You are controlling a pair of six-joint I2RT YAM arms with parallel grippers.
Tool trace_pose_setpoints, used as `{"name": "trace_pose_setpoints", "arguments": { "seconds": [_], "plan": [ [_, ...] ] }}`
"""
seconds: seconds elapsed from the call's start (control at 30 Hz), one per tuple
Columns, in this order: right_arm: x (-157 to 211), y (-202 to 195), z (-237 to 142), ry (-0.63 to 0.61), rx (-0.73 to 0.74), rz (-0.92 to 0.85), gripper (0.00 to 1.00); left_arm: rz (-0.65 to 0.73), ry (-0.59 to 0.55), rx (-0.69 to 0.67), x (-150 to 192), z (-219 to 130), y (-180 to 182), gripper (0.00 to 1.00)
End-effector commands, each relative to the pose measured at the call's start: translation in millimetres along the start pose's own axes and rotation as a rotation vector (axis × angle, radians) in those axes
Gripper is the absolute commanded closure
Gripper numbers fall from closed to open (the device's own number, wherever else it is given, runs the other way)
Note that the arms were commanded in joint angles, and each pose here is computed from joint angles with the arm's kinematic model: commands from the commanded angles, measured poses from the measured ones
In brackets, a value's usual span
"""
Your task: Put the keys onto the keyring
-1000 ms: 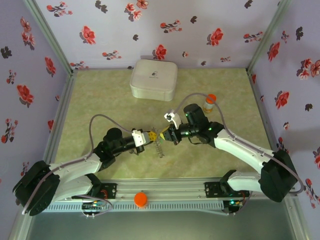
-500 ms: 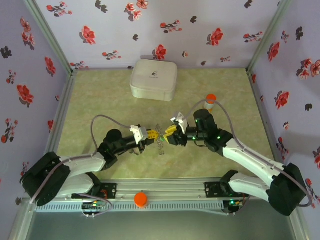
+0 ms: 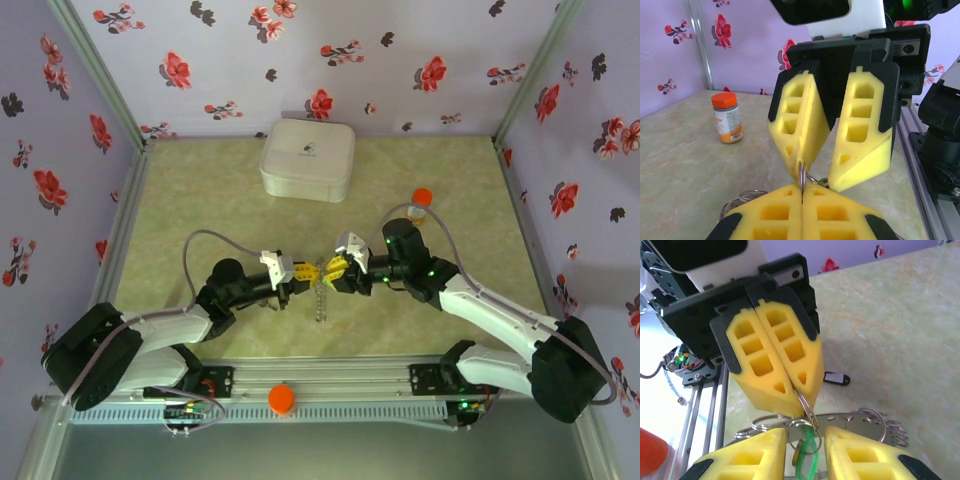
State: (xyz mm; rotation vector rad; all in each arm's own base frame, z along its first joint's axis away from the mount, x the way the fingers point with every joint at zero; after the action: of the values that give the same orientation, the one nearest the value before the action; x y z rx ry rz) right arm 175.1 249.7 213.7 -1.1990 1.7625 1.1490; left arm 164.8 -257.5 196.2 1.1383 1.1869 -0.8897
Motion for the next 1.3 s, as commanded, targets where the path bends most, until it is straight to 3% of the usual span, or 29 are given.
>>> {"name": "trace_pose_setpoints", "arguments": {
  "seconds": [0.0,0.47,0.67,0.77,0.83,0.9,1.0,1.13,1.27],
  "plan": [
    [-22,5,-6,-0.073,-0.02,-0.075,0.71,0.038,-0.081,0.013,-22,1,0,1.0],
    [-18,7,7,-0.038,-0.066,-0.06,0.88,0.045,-0.09,0.033,-27,-3,-4,1.0],
    [-25,13,7,-0.075,-0.119,-0.051,0.88,0.046,-0.082,0.038,-25,-2,-5,1.0],
    [-23,13,8,-0.062,-0.122,-0.046,0.98,0.053,-0.087,0.034,-27,-1,-4,1.0],
    [-23,13,7,-0.053,-0.123,-0.042,1.0,0.055,-0.08,0.026,-25,-2,-3,1.0],
    [-26,14,6,-0.041,-0.123,-0.021,1.0,0.068,-0.063,0.007,-22,-3,-2,0.81],
    [-24,11,6,0.023,-0.096,0.018,1.0,0.114,-0.004,-0.046,-11,-7,2,0.71],
    [-14,8,8,0.165,-0.042,-0.008,1.0,0.159,0.13,-0.025,4,-11,-1,0.7],
    [-11,11,9,0.24,-0.018,-0.06,1.0,0.202,0.194,0.0,2,-11,-1,0.7]
  ]
}}
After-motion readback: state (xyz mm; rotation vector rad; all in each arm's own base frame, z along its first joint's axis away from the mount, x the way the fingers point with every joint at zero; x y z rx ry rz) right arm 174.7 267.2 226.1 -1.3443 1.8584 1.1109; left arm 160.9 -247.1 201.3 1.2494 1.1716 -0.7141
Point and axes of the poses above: each hand's point on the last joint's axis, 136 mm out from that joint toward the fingers, its own z axis out along the fingers, its own y axis along the line the jaws close on, x = y × z, the point moved 5 cm from there along -z, back along the fingers, and after that the axes turned 10 degrees about z, right-handed, at the moved point
